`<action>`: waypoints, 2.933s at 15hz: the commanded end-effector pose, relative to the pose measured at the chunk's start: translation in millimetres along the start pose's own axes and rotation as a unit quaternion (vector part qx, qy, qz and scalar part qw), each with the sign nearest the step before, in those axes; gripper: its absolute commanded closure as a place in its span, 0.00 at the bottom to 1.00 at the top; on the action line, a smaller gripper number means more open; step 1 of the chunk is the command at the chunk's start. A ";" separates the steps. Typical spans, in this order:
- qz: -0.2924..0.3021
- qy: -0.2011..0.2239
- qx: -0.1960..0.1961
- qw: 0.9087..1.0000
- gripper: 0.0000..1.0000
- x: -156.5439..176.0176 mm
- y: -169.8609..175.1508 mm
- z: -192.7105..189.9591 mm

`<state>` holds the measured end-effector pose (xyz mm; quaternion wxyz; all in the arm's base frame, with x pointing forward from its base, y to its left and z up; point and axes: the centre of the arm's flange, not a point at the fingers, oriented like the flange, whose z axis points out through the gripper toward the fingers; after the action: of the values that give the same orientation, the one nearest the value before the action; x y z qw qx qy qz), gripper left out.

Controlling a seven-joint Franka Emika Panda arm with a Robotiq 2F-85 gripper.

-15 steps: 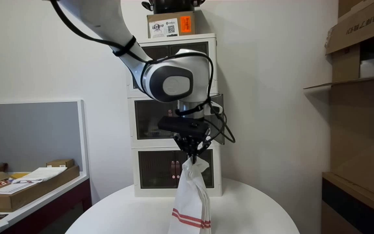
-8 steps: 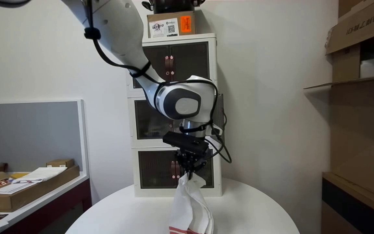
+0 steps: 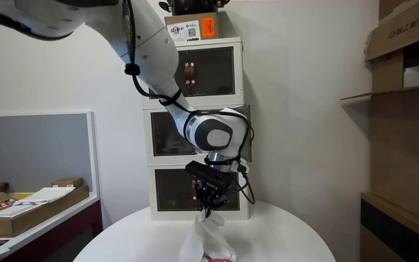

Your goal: Remove the towel from the open cabinet and put it on the table

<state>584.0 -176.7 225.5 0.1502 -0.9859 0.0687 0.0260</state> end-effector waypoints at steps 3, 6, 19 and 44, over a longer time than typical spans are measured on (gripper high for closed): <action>0.063 -0.054 0.020 0.996 0.98 1.8 33.7 56.6; 0.080 -0.081 0.008 0.993 0.98 -8.5 54.0 91.4; -0.014 -0.083 -0.071 0.994 0.00 18.8 0.8 29.1; -0.194 0.146 -0.157 0.957 0.00 -38.6 -187.4 -198.2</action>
<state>612.7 -51.0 451.7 -0.0391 -0.9891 -0.0874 -0.1118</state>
